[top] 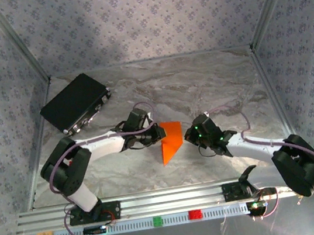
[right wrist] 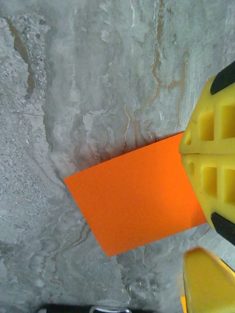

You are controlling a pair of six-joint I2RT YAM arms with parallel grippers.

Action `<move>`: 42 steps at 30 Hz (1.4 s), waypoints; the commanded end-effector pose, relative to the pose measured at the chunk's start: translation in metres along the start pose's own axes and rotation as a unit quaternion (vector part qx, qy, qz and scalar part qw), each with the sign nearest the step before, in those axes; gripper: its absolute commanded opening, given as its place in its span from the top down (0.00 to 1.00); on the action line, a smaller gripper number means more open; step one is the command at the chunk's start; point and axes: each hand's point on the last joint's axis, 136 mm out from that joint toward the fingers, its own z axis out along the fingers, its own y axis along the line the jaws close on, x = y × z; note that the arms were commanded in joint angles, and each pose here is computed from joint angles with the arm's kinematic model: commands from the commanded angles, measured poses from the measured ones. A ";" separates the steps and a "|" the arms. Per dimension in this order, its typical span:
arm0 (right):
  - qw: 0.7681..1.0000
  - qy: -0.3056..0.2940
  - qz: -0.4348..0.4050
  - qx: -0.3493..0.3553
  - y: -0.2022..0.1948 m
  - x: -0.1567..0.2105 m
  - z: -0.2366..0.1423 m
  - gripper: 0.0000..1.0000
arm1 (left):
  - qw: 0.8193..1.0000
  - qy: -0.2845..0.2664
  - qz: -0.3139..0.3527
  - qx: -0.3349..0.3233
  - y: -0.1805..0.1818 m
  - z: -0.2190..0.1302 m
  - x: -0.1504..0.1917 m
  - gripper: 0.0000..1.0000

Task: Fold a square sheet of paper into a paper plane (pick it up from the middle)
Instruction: Fold the wing for the fifth time at the center of the table.

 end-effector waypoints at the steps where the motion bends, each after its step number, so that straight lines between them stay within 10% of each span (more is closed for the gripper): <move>1: 0.999 0.002 -0.017 -0.034 0.011 -0.001 -0.001 0.92 | 1.000 0.010 0.001 0.000 -0.006 0.009 -0.003 0.89; 20: 0.990 0.121 0.010 -0.069 0.007 0.012 0.029 0.67 | 0.997 0.035 -0.061 -0.028 0.056 0.031 0.005 0.95; 42: 0.983 0.149 0.028 -0.103 0.016 0.005 0.046 0.69 | 0.997 0.040 -0.062 -0.015 0.056 0.031 0.006 0.96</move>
